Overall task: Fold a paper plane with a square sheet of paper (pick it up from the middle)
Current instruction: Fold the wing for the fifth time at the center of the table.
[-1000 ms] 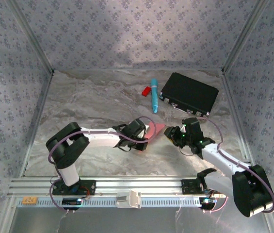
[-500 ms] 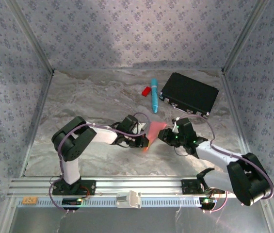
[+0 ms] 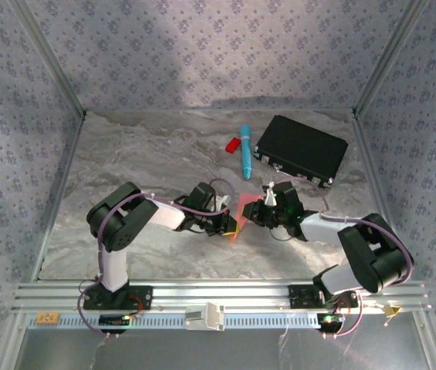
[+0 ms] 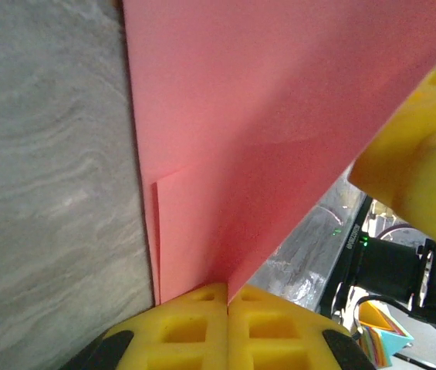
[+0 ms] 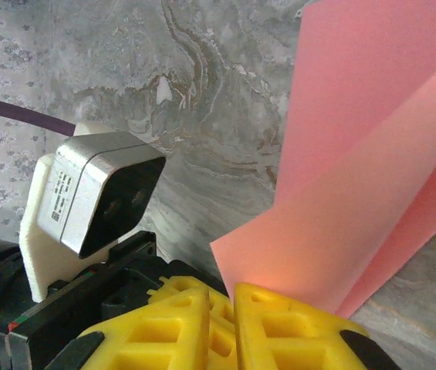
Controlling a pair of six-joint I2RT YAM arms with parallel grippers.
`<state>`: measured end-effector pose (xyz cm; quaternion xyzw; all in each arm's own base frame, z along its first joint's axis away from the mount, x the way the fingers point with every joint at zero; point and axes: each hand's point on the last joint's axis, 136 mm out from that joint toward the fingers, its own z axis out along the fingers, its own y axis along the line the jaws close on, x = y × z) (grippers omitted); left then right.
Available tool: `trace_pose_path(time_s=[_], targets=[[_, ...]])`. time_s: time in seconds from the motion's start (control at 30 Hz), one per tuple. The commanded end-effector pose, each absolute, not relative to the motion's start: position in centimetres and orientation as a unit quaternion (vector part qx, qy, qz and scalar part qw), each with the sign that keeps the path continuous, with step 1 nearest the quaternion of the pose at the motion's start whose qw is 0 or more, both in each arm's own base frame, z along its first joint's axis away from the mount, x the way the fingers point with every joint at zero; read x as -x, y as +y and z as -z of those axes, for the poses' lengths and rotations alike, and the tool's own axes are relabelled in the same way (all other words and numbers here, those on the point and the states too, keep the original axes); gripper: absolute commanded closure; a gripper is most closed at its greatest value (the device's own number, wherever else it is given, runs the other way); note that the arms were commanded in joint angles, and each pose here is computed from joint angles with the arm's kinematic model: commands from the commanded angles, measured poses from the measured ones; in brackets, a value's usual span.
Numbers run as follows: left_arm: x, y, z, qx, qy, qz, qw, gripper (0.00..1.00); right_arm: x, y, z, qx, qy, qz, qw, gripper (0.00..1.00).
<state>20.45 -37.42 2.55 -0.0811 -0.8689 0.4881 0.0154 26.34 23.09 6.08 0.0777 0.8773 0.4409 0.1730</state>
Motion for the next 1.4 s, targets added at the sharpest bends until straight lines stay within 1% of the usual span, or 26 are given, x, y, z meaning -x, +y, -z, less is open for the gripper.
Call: trace_pose_path(time_s=[0.0, 0.63, 1.37], targets=[[-20.4, -37.6, -2.4, 0.070, -0.861, -0.503, 0.029, 1.00, -27.5, 23.3, -6.9, -0.076, 0.867, -0.457, 0.182, 0.84], [-20.6, -37.2, -1.8, 0.014, -0.855, -0.516, 0.051, 1.00, -29.1, 22.9, -5.6, -0.086, 0.856, -0.483, 0.165, 0.86], [-20.9, -35.8, 0.4, -0.038, -0.869, -0.489, 0.072, 1.00, -29.7, 22.6, -4.0, -0.096, 0.858, -0.482, 0.148, 0.87]])
